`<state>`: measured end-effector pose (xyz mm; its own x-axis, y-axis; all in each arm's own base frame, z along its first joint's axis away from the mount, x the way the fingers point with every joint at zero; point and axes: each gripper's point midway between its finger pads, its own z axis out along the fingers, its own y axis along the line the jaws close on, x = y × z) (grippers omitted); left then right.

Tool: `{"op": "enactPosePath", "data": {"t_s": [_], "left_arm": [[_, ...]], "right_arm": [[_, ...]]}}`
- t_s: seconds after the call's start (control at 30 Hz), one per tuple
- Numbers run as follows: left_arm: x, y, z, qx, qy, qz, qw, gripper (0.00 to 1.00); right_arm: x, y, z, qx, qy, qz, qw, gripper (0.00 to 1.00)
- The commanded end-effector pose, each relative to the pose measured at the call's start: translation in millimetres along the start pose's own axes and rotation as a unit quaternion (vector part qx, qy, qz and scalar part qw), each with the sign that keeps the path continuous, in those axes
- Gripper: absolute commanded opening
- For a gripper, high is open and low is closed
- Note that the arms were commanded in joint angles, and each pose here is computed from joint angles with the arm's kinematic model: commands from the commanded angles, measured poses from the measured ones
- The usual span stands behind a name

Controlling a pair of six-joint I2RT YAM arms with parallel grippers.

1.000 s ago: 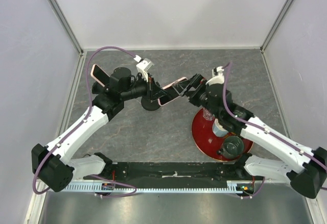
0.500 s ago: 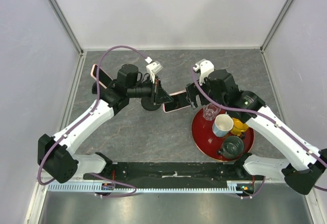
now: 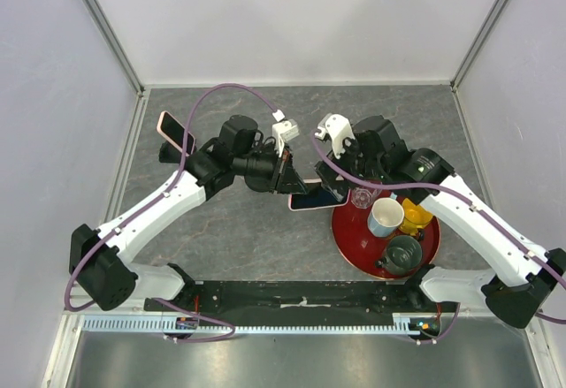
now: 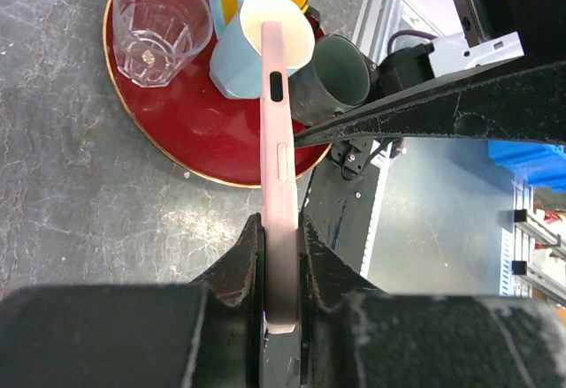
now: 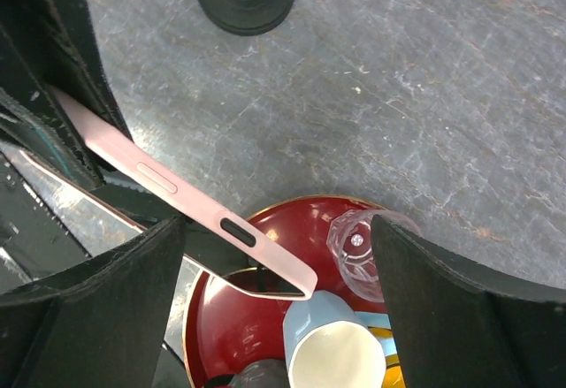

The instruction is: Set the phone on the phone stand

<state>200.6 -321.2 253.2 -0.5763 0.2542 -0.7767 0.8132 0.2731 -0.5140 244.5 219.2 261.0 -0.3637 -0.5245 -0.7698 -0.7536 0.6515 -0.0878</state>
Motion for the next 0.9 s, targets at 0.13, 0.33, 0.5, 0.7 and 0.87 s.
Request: {"op": "enactPosePath", "data": {"t_s": [0.13, 0.33, 0.5, 0.7, 0.87], "left_arm": [[-25.8, -43.6, -7.7, 0.084, -0.022, 0.09, 0.992, 0.02], [-25.3, -48.8, -14.1, 0.085, -0.028, 0.128, 0.988, 0.02], [-24.9, -60.3, -20.9, 0.105, -0.035, 0.157, 0.981, 0.02], [-23.4, -71.3, -25.9, 0.122, -0.041, 0.178, 0.976, 0.02], [-26.5, -70.2, -27.3, 0.111, -0.047, 0.179, 0.976, 0.02]], "right_arm": [[9.1, 30.1, 2.3, -0.1, 0.026, -0.043, 0.994, 0.81], [16.9, 68.3, -4.2, -0.212, 0.027, -0.04, 0.976, 0.71], [27.4, 85.1, -1.4, -0.26, 0.039, -0.019, 0.965, 0.6], [35.8, 104.3, -0.8, -0.318, 0.049, -0.003, 0.947, 0.41], [35.7, 120.7, -5.3, -0.366, 0.034, 0.013, 0.93, 0.27]]}}
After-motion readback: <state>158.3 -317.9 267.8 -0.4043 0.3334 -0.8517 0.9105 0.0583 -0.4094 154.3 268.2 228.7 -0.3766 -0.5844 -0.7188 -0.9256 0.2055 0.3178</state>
